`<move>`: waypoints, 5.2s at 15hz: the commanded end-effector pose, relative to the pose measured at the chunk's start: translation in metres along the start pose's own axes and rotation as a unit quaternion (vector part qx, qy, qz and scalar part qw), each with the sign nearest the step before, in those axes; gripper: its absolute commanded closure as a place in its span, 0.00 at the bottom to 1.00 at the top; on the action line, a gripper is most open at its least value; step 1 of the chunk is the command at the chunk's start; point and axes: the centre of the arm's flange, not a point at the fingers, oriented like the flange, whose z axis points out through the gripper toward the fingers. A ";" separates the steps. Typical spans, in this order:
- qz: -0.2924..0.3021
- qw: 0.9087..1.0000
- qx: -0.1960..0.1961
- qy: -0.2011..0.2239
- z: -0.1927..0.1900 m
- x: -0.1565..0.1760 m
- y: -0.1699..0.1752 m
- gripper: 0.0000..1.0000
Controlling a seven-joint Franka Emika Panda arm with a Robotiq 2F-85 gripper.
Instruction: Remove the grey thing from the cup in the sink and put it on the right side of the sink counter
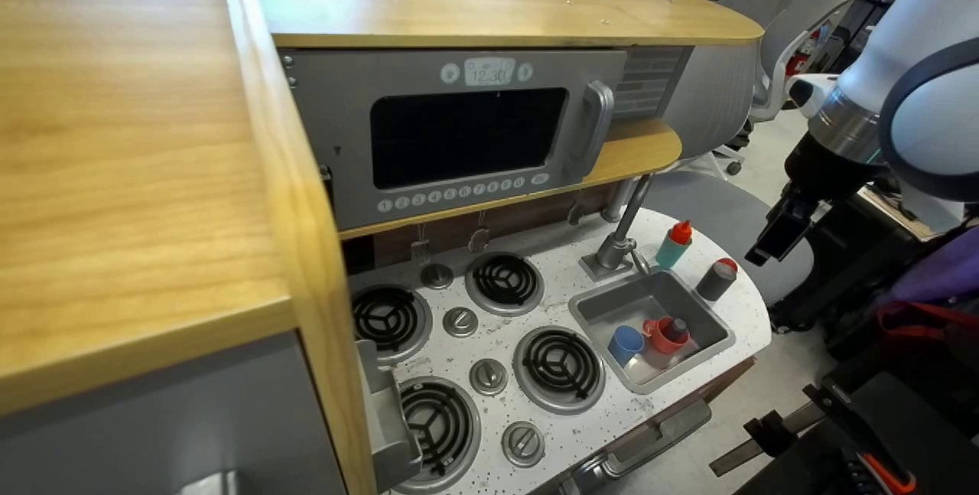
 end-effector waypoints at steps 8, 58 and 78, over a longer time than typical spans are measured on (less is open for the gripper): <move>0.028 0.998 0.047 -0.019 0.094 0.014 0.014 0.00; 0.093 0.991 0.058 -0.078 0.231 0.039 -0.010 0.74; 0.114 0.990 0.065 -0.053 0.116 -0.003 -0.009 0.92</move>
